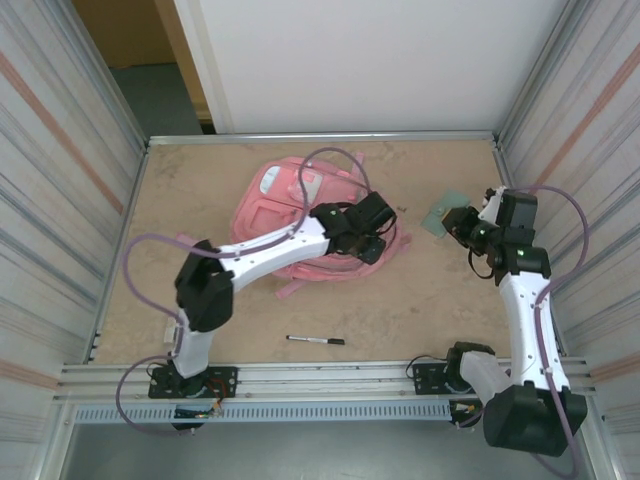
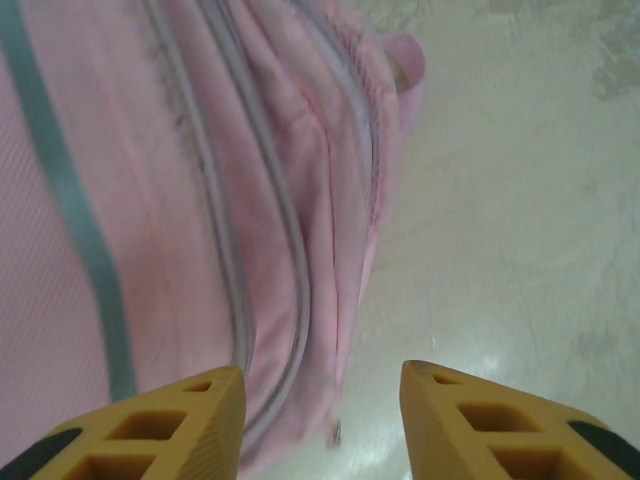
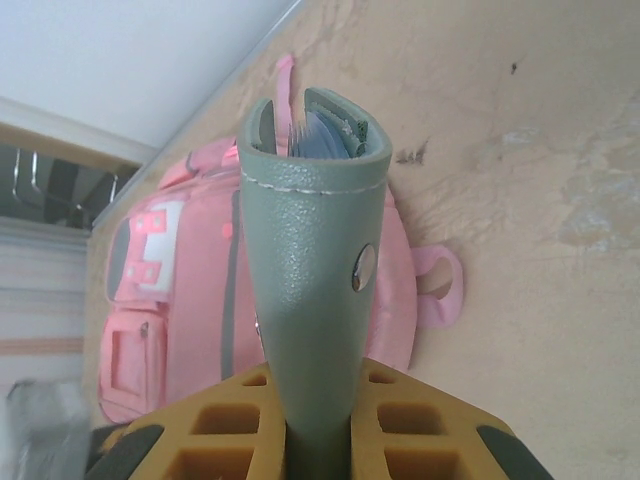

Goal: Pack the student bag

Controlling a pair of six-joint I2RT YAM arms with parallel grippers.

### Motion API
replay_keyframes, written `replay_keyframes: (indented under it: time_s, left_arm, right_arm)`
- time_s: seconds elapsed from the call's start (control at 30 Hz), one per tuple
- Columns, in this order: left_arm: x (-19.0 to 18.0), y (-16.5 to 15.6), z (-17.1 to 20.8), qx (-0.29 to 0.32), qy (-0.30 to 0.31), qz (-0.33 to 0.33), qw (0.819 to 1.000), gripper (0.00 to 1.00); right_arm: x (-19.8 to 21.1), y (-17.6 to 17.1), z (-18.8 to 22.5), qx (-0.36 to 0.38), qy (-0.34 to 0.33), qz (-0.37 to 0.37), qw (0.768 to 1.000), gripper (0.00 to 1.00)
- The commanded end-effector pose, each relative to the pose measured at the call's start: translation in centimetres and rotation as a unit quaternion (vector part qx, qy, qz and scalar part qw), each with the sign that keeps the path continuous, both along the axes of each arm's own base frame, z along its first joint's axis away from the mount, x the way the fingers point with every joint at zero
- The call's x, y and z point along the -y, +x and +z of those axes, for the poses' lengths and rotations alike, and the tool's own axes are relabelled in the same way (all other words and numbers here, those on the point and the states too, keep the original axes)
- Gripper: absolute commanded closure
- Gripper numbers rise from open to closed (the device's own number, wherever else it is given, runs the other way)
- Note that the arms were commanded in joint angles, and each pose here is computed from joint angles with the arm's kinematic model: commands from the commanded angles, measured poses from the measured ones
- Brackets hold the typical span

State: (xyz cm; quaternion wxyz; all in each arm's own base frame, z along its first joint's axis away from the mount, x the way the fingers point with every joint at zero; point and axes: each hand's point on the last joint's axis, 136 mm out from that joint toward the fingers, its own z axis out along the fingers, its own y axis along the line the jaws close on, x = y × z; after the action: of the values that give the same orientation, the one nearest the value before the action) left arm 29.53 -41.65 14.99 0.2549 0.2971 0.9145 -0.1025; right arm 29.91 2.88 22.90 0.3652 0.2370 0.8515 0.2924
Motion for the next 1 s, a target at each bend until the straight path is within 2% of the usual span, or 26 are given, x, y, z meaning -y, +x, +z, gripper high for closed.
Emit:
replay_keyframes:
  time_s: [0.0,0.07,0.2,0.37,0.4,0.5,0.6,0.7,0.87,0.97]
  left_arm:
    - [-0.6,2.2,-0.7,0.015,0.042,0.022,0.999,0.50]
    - [-1.0,3.7,-2.4,0.015,0.061,0.057,0.996,0.46]
    - [-2.7,5.8,-4.2,0.021,0.081,0.122,0.989,0.44]
    - [-2.8,6.4,-8.0,-0.034,0.056,0.142,0.988,0.46]
    - [-3.0,6.5,-8.7,-0.040,0.059,0.147,0.987,0.47]
    - [-3.4,6.5,-9.9,-0.046,0.070,0.150,0.985,0.70]
    - [-3.6,6.3,-8.5,-0.040,0.070,0.140,0.987,0.88]
    - [-3.8,6.2,-6.3,-0.019,0.064,0.125,0.990,0.98]
    - [-5.2,5.5,-1.7,0.000,0.056,0.123,0.991,1.00]
    - [-6.8,4.6,3.7,0.029,0.039,0.133,0.990,1.00]
  right_arm:
    - [-0.8,0.0,1.2,0.021,0.033,0.012,0.999,0.94]
    - [-1.1,0.1,1.5,0.025,0.042,0.016,0.999,0.94]
    - [-1.2,0.1,1.4,0.027,0.044,0.018,0.998,0.95]
    - [-1.4,-0.2,0.7,0.025,0.049,0.020,0.998,0.95]
    - [-1.4,-0.3,0.5,0.024,0.050,0.021,0.998,0.95]
    - [-1.8,-0.4,0.1,0.020,0.063,0.029,0.997,0.96]
    - [-2.2,-0.6,-0.6,0.015,0.071,0.036,0.997,0.95]
    - [-2.5,-0.8,-1.4,0.002,0.072,0.045,0.996,0.95]
    - [-2.8,-1.2,-1.9,-0.004,0.073,0.056,0.996,0.95]
    - [-3.6,-1.6,-2.1,-0.010,0.087,0.076,0.993,0.95]
